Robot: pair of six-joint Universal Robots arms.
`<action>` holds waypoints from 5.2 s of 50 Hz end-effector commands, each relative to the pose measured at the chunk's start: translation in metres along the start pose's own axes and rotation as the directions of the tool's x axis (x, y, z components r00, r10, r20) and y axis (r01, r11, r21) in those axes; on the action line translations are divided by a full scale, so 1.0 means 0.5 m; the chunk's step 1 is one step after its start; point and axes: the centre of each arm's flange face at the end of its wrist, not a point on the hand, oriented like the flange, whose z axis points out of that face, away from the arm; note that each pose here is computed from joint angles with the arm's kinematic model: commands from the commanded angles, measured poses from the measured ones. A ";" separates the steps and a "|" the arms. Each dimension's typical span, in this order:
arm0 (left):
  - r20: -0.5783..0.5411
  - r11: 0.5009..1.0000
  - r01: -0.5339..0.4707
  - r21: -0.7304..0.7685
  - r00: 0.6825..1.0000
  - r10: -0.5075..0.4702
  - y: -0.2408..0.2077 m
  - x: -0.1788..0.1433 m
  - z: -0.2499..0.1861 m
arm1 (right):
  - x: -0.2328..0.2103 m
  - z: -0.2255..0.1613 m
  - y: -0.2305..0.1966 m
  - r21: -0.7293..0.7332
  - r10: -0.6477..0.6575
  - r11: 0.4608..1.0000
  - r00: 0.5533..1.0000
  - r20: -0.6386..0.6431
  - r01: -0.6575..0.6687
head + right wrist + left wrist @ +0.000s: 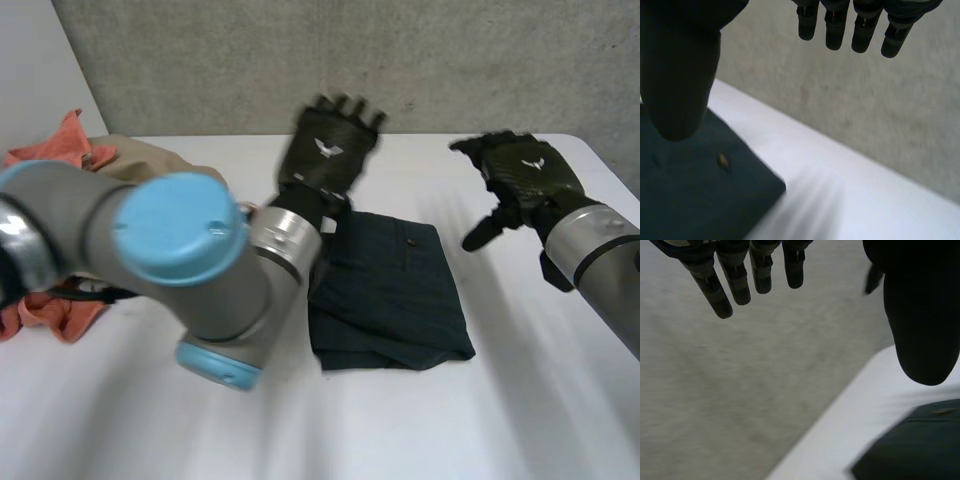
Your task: Fold the laundry.
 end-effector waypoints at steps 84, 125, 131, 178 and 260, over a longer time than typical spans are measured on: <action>-0.461 0.976 0.188 -0.113 0.860 -0.219 -0.133 -0.004 -0.079 | 0.185 0.198 0.160 -0.056 0.004 0.998 0.976 -0.216 -0.017; -0.443 0.980 0.198 -0.004 0.879 -0.179 -0.171 -0.021 -0.064 | 0.631 0.264 0.280 0.108 0.196 0.980 0.684 -0.702 -0.170; -0.444 0.980 0.198 -0.007 0.877 -0.181 -0.169 -0.019 -0.064 | 0.622 0.248 0.269 0.112 0.277 0.954 0.684 -0.675 -0.277; 0.372 0.918 -0.250 -0.309 0.856 0.359 -0.014 -0.469 -0.012 | 0.043 0.054 0.103 0.051 -0.665 0.746 0.742 0.084 0.664; 0.060 0.999 0.029 0.031 0.998 -0.031 -0.022 -0.200 -0.023 | 0.055 -0.005 0.068 -0.061 -0.368 0.928 0.930 -0.015 0.366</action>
